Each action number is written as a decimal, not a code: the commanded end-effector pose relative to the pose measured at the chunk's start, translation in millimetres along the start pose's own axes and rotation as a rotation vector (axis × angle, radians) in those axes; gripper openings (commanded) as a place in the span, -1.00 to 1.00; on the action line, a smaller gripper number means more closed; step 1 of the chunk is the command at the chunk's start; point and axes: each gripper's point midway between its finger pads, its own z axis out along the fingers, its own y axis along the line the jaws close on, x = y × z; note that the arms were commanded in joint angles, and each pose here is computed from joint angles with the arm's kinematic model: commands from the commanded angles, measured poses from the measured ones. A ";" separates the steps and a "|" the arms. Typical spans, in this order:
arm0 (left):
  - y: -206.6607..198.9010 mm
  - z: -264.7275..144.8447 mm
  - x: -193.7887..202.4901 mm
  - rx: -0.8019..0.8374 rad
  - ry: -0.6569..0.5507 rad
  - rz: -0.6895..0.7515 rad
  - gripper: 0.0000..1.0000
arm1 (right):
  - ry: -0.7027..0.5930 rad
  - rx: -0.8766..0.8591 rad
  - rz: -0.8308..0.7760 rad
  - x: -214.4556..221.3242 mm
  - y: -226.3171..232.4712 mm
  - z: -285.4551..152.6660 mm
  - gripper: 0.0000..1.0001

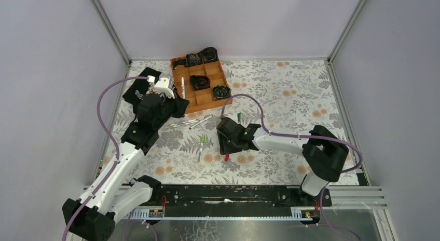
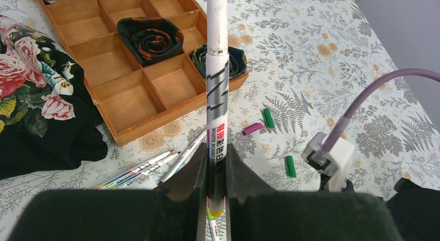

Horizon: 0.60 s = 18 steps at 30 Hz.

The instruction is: Insert the pens into the pen caps

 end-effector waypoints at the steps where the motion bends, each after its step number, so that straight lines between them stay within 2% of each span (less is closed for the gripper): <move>1: -0.3 -1.3 -7.9 -0.001 -0.036 -0.009 -1.00 | -0.037 -0.013 0.009 -20.0 22.6 5.1 -0.03; 10: 0.4 -0.9 -6.6 -0.004 -0.031 -0.010 -1.00 | -0.010 0.119 -0.010 -12.9 5.5 14.4 -0.17; 18: -0.2 -0.1 -5.7 0.000 -0.027 -0.014 -1.00 | -0.037 0.167 -0.008 -10.0 -3.4 0.6 -0.15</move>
